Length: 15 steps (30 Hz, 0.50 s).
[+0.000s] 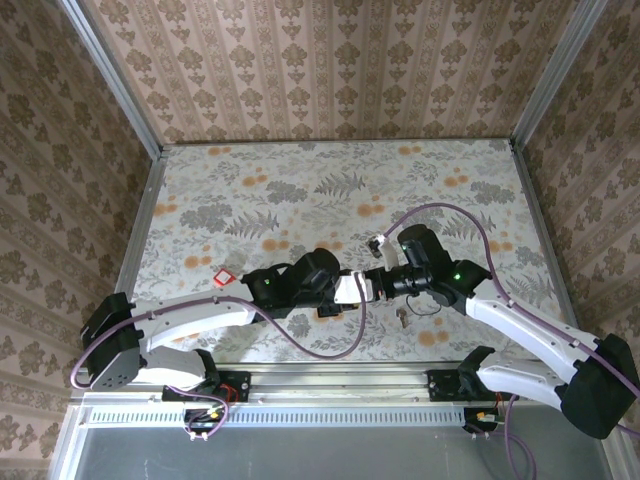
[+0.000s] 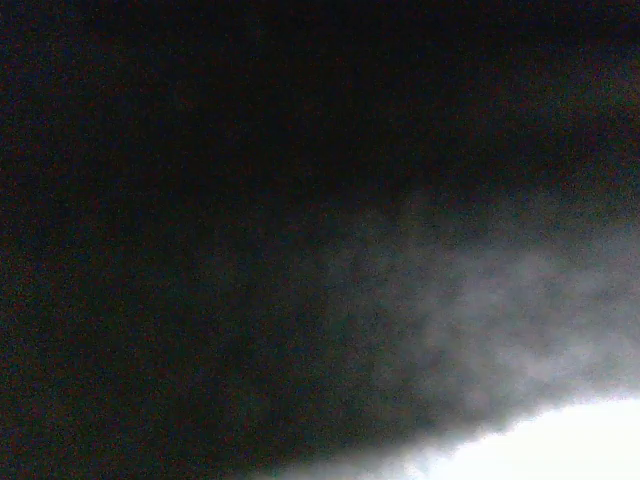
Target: Unlock with the key
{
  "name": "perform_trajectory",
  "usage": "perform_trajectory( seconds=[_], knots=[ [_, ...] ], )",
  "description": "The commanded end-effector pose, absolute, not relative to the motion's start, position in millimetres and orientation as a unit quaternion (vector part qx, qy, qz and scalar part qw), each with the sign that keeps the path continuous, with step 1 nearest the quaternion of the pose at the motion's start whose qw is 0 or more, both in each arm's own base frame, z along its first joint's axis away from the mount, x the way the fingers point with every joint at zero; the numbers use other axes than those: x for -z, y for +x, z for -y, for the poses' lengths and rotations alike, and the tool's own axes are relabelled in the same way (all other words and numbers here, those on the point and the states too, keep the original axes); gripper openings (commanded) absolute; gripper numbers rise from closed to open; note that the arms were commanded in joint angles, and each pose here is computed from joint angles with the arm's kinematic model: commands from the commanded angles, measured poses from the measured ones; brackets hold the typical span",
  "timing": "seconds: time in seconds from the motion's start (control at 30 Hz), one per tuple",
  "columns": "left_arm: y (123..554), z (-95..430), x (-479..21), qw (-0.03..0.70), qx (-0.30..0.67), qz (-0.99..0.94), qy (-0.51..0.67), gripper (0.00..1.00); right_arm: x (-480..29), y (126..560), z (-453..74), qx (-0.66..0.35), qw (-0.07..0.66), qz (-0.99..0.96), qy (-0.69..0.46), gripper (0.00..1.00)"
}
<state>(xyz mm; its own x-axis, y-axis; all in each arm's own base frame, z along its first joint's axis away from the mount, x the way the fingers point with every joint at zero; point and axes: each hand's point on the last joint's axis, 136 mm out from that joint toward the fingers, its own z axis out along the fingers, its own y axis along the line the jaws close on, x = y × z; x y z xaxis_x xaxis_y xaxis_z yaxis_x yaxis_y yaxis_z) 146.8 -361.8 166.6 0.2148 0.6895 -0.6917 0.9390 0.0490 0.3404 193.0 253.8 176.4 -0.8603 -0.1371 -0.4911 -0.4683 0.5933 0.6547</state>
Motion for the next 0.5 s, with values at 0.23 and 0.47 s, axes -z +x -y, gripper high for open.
perform_trajectory(
  seconds=[0.23, 0.47],
  knots=[
    [153, 395, -228, 0.48, 0.204, -0.566, 0.638, 0.0, -176, 180, -266, -0.45, 0.17, -0.855, -0.192, 0.15],
    [142, 393, -236, 0.516, 0.239, -0.532, 0.628, 0.35, -181, 187, -262, -0.458, 0.177, -0.853, -0.176, 0.01]
  ],
)
